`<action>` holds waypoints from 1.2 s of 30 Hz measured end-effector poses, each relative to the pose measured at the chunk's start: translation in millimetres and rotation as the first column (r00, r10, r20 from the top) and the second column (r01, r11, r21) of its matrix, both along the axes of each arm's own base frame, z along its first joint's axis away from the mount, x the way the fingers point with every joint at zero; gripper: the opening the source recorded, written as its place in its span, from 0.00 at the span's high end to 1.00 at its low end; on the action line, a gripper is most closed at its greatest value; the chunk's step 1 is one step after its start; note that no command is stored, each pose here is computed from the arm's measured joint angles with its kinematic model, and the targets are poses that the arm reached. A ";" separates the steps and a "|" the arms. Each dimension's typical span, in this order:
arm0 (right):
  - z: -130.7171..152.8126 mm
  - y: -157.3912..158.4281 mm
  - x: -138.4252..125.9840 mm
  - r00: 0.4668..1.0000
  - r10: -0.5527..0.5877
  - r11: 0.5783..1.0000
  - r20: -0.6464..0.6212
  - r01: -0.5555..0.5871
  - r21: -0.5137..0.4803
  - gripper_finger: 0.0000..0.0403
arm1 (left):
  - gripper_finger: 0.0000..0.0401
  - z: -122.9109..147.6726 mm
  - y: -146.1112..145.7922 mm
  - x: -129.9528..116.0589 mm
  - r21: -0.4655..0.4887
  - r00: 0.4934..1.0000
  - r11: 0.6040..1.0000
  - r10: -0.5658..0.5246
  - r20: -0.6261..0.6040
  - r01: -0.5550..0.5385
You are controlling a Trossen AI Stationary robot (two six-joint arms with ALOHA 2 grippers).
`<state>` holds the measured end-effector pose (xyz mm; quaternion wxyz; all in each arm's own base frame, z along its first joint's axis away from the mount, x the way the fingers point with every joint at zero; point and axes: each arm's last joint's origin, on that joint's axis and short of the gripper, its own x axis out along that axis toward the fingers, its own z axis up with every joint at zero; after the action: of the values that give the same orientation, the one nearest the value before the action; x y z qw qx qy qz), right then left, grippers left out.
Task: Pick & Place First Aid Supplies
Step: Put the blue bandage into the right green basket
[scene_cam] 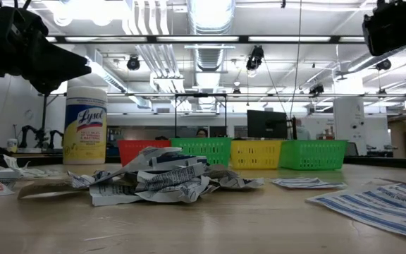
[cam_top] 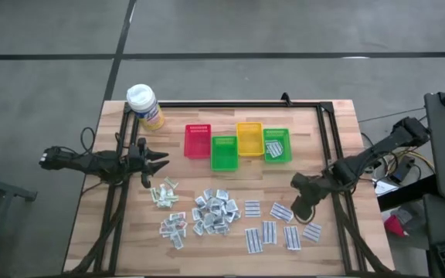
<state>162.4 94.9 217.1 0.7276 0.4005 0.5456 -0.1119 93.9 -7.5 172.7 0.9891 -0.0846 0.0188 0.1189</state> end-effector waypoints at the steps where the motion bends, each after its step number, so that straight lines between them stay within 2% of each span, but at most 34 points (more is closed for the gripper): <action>1: -2.2 1.5 0.9 1.000 0.004 1.000 -0.011 -0.005 -0.007 0.83 | 0.67 0.0 0.0 0.0 0.000 1.000 1.000 0.000 0.000 0.000; 12: -33.1 9.8 15.4 0.988 0.034 0.993 -0.152 -0.050 -0.102 0.79 | 0.67 0.1 0.0 0.0 -0.034 1.000 0.999 0.001 0.009 -0.001; 20: -53.9 14.1 22.8 0.969 0.042 0.985 -0.243 -0.082 -0.154 0.71 | 0.67 0.1 0.0 0.0 -0.029 1.000 1.000 0.001 0.008 -0.001; 26: -48.4 21.9 36.5 0.967 0.136 0.970 -0.214 -0.174 -0.170 0.62 | 0.67 0.1 0.0 0.0 -0.015 1.000 1.000 0.000 0.004 0.000; 36: -20.3 30.8 64.8 0.978 0.188 0.947 -0.091 -0.205 -0.249 0.48 | 0.67 0.1 0.0 0.0 -0.013 1.000 1.000 0.000 0.004 0.000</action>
<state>227.2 125.6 196.7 0.7624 0.2425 0.5874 -0.1219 93.9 -7.5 172.8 0.9886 -0.0911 0.0177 0.1188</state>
